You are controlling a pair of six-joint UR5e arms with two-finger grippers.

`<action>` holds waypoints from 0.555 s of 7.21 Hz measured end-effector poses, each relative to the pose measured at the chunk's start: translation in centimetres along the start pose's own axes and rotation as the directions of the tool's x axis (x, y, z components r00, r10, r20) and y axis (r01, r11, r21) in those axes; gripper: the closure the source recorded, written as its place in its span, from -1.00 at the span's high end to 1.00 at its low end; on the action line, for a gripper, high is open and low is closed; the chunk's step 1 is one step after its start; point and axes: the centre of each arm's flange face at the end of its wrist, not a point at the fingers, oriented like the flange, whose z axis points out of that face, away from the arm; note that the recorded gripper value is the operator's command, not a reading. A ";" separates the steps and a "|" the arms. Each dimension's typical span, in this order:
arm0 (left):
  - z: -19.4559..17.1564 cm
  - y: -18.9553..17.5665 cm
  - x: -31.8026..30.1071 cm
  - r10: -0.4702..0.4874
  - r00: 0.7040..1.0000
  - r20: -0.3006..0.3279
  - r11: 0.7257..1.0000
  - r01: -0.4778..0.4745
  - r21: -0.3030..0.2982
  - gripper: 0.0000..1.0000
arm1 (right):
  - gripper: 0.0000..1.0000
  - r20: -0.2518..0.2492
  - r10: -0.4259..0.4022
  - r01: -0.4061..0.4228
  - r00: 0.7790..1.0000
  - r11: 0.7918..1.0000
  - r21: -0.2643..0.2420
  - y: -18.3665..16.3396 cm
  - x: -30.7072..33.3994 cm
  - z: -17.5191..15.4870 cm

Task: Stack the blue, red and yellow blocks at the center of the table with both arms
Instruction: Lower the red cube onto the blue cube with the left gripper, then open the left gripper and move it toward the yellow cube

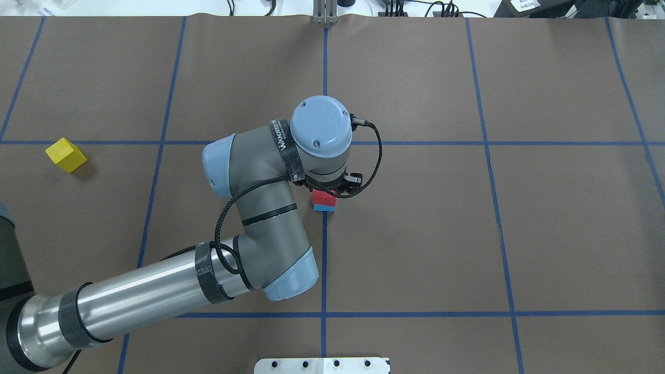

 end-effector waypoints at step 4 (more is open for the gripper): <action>0.0 -0.6 -1.3 0.037 0.999 -0.032 0.998 -0.035 0.045 1.00 | 1.00 0.000 -0.004 0.004 1.000 1.000 0.001 0.0 0.0 0.0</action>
